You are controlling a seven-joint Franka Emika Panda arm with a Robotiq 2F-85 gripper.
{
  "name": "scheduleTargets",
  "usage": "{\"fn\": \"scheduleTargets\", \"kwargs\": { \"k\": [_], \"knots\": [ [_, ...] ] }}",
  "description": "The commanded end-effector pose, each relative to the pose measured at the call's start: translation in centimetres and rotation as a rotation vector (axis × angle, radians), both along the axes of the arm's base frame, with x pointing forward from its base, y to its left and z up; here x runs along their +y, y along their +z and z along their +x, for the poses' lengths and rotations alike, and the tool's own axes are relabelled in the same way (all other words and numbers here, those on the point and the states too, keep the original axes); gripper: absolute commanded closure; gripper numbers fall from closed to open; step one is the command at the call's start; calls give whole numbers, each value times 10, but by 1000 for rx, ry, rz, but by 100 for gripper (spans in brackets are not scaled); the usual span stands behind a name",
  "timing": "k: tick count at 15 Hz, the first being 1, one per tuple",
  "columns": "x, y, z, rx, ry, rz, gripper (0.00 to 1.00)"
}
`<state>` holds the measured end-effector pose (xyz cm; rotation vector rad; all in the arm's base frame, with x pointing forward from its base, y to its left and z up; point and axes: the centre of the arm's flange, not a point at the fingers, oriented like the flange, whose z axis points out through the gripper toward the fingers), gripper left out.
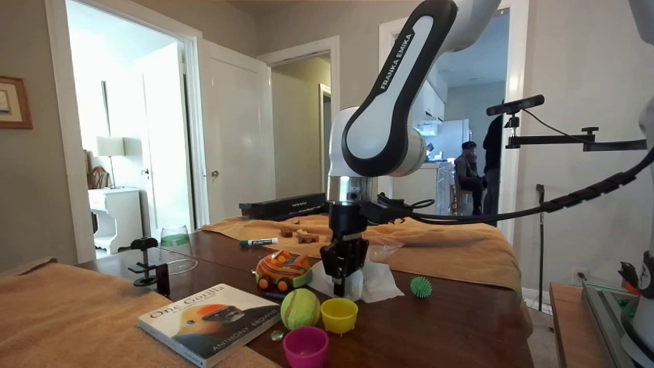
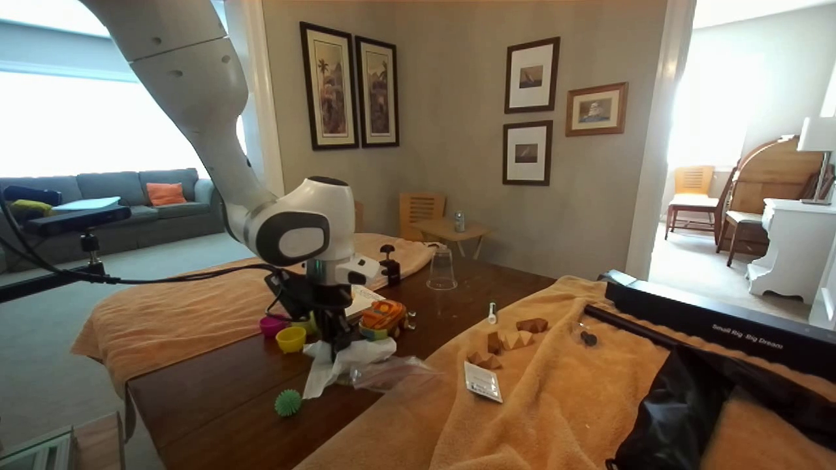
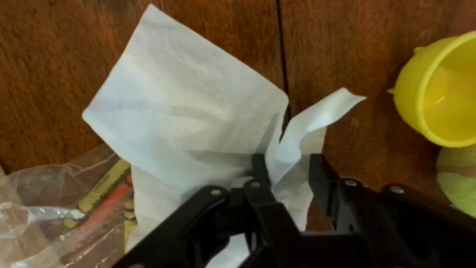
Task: Use the white paper towel to wipe the table.
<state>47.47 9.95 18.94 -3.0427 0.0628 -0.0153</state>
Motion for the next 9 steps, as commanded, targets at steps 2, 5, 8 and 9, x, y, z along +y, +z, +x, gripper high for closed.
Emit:
{"fn": "scheduleTargets", "kwargs": {
  "k": [2,5,8,9],
  "knots": [
    [18,38,-3,-62,46,-4,26],
    [31,65,-7,-50,71,-35,4],
    [43,86,-16,-11,90,-88,0],
    [47,93,-18,3,94,-109,0]
  ]
}}
